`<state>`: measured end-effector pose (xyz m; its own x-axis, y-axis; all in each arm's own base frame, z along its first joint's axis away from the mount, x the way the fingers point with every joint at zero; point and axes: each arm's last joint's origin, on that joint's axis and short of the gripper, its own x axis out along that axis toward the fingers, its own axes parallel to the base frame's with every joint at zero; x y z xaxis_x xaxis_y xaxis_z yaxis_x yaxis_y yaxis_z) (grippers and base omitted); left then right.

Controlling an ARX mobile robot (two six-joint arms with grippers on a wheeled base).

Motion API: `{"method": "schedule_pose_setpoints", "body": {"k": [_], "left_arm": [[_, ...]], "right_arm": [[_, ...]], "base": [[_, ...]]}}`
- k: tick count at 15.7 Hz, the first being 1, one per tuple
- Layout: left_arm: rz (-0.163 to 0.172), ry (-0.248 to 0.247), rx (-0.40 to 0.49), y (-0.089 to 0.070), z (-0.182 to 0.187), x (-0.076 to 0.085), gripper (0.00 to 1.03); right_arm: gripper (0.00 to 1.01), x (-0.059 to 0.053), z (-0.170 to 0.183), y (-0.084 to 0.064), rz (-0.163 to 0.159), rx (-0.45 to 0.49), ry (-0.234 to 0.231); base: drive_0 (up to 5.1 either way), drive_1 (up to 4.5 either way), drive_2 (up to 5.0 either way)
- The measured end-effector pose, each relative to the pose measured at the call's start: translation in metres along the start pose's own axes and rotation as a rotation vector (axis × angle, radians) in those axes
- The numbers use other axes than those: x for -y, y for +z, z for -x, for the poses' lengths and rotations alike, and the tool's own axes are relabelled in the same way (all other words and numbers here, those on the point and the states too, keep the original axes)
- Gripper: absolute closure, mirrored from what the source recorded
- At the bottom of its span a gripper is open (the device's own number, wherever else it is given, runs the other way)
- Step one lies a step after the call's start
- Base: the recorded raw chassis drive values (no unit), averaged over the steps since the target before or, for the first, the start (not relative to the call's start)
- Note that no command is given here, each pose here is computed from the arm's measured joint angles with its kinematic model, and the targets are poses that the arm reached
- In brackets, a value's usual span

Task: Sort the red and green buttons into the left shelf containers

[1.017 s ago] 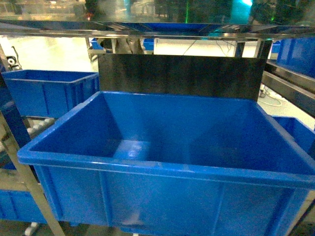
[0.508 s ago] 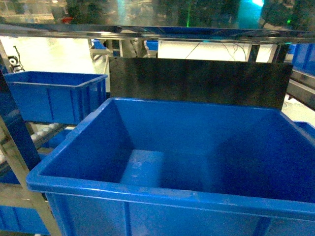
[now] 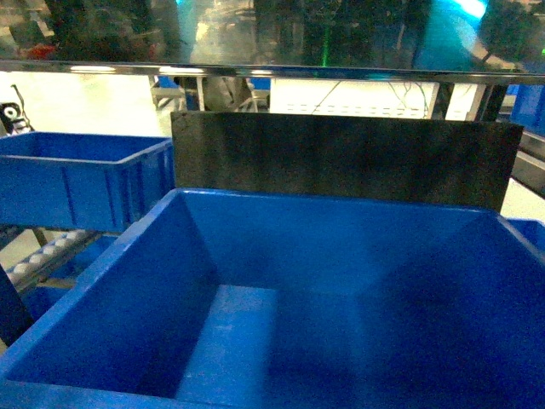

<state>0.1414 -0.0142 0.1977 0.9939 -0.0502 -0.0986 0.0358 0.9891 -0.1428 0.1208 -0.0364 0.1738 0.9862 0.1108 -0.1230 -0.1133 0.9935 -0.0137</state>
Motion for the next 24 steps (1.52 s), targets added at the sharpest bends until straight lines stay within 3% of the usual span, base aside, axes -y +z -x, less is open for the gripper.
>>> {"method": "schedule_pose_setpoints", "body": {"k": [3,7,9,14,18,24], "left_arm": [[0.0,0.0,0.0,0.0,0.0,0.0,0.73],[0.0,0.0,0.0,0.0,0.0,0.0,0.73],[0.0,0.0,0.0,0.0,0.0,0.0,0.73],[0.0,0.0,0.0,0.0,0.0,0.0,0.73],[0.0,0.0,0.0,0.0,0.0,0.0,0.73],[0.0,0.0,0.0,0.0,0.0,0.0,0.73]], "right_arm": [[0.72,-0.007,-0.01,-0.004,0.018,-0.002,0.087],[0.72,-0.02,-0.026,-0.007,0.037,-0.007,0.157],[0.72,-0.033,-0.044,-0.015,0.038,-0.029,0.213],[0.72,-0.052,-0.086,-0.025,0.056,-0.07,0.298],[0.72,-0.061,-0.116,-0.047,0.072,-0.181,0.337],[0.72,-0.076,-0.164,-0.065,0.107,-0.337,0.385]], "base": [[0.0,0.0,0.0],[0.0,0.0,0.0],[0.0,0.0,0.0],[0.0,0.0,0.0],[0.0,0.0,0.0],[0.0,0.0,0.0]]}}
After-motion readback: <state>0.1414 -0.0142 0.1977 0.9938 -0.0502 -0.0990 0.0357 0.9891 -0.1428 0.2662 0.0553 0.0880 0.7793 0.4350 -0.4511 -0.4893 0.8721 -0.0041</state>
